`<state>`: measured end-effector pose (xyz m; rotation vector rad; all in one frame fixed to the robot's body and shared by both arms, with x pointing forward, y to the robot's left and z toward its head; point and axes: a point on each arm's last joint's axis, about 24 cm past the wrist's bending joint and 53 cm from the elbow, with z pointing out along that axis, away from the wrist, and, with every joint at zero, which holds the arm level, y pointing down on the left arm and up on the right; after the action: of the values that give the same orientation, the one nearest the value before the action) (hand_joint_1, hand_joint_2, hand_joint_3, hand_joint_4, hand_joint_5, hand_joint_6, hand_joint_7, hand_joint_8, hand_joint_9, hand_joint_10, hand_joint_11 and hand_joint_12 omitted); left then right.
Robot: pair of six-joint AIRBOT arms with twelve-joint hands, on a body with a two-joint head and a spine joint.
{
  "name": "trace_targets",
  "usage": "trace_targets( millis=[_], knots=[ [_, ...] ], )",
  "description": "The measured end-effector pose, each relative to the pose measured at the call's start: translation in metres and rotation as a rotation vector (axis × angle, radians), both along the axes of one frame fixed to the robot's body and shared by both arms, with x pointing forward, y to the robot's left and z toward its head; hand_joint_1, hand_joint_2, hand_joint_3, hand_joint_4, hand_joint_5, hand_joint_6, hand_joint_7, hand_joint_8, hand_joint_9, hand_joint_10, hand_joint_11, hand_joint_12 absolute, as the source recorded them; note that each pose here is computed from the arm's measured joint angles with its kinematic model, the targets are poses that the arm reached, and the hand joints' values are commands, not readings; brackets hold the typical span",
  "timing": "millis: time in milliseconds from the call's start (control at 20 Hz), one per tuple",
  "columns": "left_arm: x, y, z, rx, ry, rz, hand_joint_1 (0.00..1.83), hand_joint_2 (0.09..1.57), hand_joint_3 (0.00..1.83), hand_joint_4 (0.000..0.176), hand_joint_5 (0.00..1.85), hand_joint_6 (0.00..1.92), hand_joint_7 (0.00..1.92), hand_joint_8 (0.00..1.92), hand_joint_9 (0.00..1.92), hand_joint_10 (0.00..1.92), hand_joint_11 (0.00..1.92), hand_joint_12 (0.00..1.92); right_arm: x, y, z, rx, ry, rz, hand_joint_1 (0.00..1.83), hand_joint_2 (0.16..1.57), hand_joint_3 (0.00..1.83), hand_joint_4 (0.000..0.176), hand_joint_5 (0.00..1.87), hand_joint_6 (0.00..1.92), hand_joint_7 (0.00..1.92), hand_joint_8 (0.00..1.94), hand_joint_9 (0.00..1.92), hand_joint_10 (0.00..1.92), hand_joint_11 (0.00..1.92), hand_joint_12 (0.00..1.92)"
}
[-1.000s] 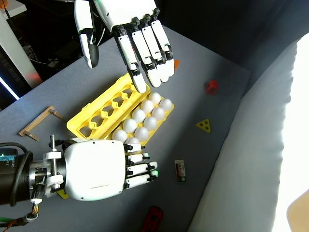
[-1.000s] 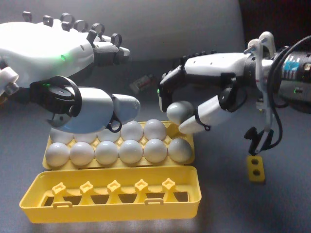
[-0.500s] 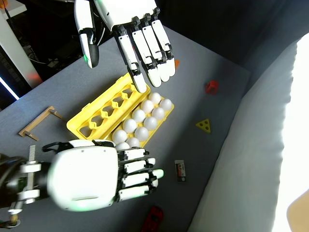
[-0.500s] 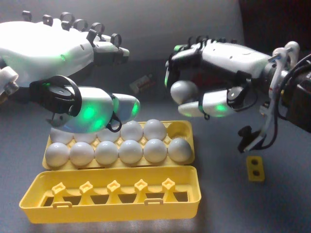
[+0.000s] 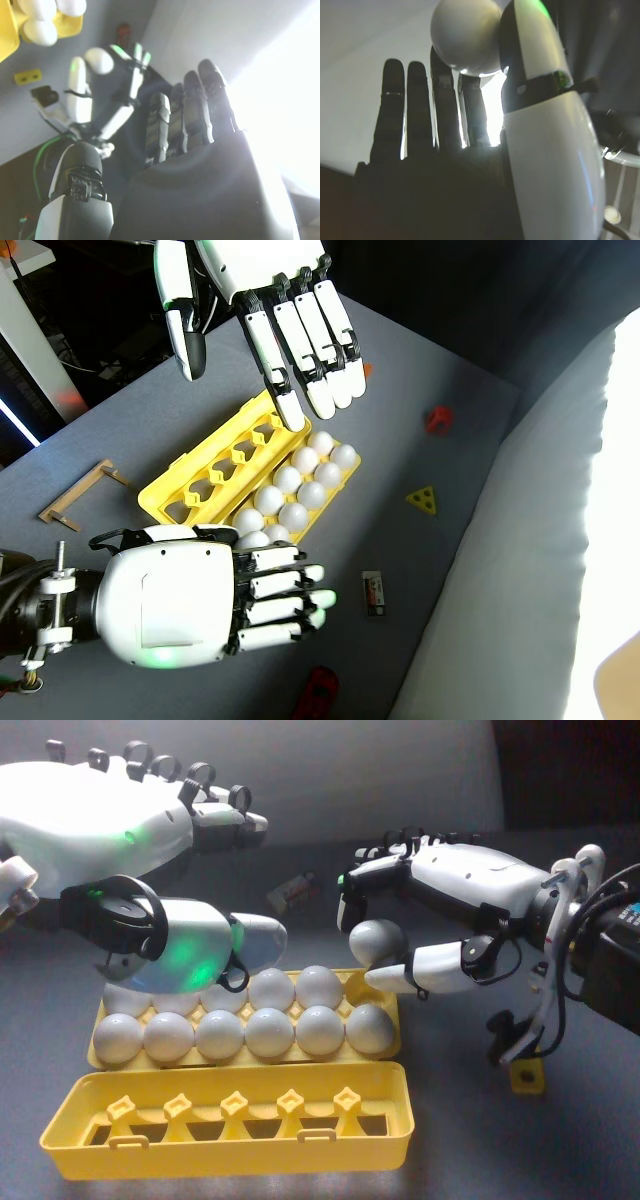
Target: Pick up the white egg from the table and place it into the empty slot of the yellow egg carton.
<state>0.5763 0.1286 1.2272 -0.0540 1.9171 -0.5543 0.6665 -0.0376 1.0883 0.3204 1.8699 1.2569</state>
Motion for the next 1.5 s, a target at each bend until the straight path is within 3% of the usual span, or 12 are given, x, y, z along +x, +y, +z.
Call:
trace_targets(
  millis=[400,700,1500],
  knots=[
    [0.001,0.002,0.001,-0.002,-0.002,0.009,0.05,1.29,0.0,0.032,0.18,0.0,0.1,0.0,0.11,0.0,0.0,0.45,-0.004,0.003,-0.018,0.025,0.014,0.008,1.08,1.19,0.0,0.0,0.84,1.25,0.43,0.0,0.18,0.09,0.0,0.6],
    [0.001,0.002,0.001,-0.005,0.005,0.013,0.05,1.29,0.0,0.031,0.17,0.0,0.1,0.0,0.11,0.0,0.0,0.44,0.001,0.005,-0.013,0.076,-0.011,0.006,1.08,1.2,0.0,0.0,0.83,1.26,0.43,0.0,0.17,0.09,0.0,0.57],
    [0.002,0.004,0.0,-0.012,0.011,0.022,0.05,1.29,0.0,0.031,0.17,0.0,0.1,0.0,0.11,0.0,0.0,0.49,-0.006,0.024,-0.025,0.07,-0.006,0.039,1.09,1.2,0.0,0.0,0.83,1.26,0.44,0.0,0.16,0.09,0.0,0.45]
  ],
)
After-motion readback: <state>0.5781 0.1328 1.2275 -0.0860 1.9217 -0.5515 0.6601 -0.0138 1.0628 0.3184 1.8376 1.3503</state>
